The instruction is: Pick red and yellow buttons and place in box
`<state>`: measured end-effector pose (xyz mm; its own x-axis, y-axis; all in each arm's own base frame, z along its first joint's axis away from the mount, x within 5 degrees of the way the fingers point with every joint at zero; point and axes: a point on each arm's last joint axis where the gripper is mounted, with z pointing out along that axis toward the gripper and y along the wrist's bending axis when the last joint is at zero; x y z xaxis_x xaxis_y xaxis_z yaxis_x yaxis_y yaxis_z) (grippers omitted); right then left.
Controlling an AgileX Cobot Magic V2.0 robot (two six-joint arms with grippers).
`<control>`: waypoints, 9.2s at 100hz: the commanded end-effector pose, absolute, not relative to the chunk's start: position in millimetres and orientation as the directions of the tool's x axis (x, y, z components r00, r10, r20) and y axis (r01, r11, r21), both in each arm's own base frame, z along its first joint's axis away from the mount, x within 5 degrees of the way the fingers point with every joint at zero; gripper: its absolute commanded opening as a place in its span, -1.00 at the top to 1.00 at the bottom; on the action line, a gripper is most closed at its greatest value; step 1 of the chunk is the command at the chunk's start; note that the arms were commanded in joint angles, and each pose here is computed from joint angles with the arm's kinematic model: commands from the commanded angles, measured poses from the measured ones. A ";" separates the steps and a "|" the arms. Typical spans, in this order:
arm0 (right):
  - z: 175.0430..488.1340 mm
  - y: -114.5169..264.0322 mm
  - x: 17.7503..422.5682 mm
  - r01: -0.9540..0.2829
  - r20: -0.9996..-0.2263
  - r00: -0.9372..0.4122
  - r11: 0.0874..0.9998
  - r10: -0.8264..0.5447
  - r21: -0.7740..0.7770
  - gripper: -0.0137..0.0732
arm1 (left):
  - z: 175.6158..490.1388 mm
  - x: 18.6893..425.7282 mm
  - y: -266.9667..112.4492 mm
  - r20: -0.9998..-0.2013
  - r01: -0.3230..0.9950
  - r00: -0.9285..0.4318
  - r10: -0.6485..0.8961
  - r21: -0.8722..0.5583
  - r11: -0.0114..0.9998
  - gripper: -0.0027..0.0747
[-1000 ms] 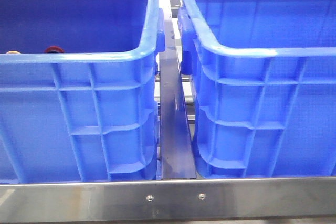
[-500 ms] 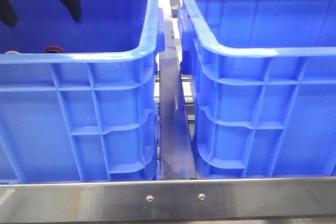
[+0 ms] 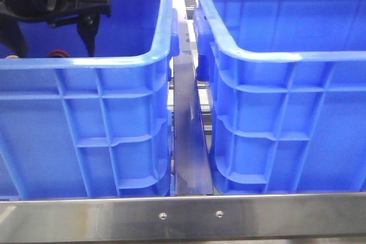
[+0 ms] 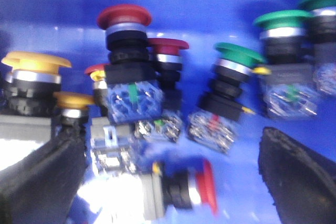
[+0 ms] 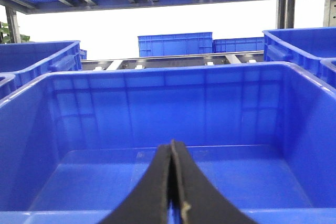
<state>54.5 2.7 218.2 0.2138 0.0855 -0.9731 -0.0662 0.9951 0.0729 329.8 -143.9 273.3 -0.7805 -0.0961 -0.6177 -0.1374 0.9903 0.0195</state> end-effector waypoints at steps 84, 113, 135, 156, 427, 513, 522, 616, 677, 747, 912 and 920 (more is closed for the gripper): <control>230.1 2.2 49.1 -0.067 -0.942 0.327 0.996 0.078 0.059 0.93 | 259.7 372.6 -133.5 -0.653 -0.174 -0.748 -0.119 0.020 0.985 -0.67; 230.1 2.2 49.1 -0.067 -0.942 0.327 0.996 0.078 0.059 0.93 | 260.7 373.9 -134.3 -0.665 -0.161 -0.739 -0.108 0.017 0.987 -0.41; 230.1 2.2 49.1 -0.067 -0.942 0.327 0.996 0.078 0.059 0.93 | 260.7 373.9 -134.3 -0.665 -0.161 -0.739 -0.108 0.017 0.987 0.56; 230.1 2.2 49.1 -0.067 -0.942 0.327 0.996 0.078 0.059 0.93 | 277.8 366.0 -131.3 -0.683 -0.171 -0.721 -0.120 0.007 0.985 0.98; 380.2 53.4 117.2 -0.326 -0.737 -0.478 0.683 0.477 0.654 -0.69 | 419.2 140.5 -254.4 -0.834 0.741 -0.124 0.538 0.283 0.609 0.98; 354.2 104.3 185.2 -0.499 -0.568 -0.747 0.273 0.346 0.823 -0.52 | 419.2 140.5 -254.4 -0.834 0.741 -0.124 0.538 0.283 0.609 0.98; 355.6 106.5 184.8 -0.507 -0.573 -0.747 0.269 0.336 0.819 -0.17 | 419.1 140.6 -254.3 -0.833 0.740 -0.125 0.539 0.284 0.609 0.98; 365.0 103.5 192.2 -0.557 -0.659 -0.660 0.352 0.361 0.752 0.30 | 416.0 144.0 -244.5 -0.796 0.685 -0.187 0.576 0.314 0.657 -0.81; 357.0 84.0 214.2 -0.457 -0.776 -0.481 0.638 0.409 0.620 0.30 | 424.8 178.1 -110.1 -0.889 0.247 -0.399 0.224 0.131 0.960 -0.81; 352.9 68.9 224.3 -0.362 -0.864 -0.364 0.802 0.349 0.476 0.30 | 340.6 128.9 7.7 -0.870 -0.217 -0.479 -0.121 -0.017 0.976 -0.81; 232.8 56.1 389.4 -0.091 -0.851 -0.513 0.993 -0.109 -0.073 0.30 | 343.5 133.5 -5.1 -0.902 -0.053 -0.430 -0.027 -0.004 0.999 0.98; 231.8 56.0 389.4 -0.087 -0.850 -0.517 0.994 -0.105 -0.069 0.29 | 343.5 133.5 -5.1 -0.902 -0.053 -0.430 -0.027 -0.004 0.999 0.98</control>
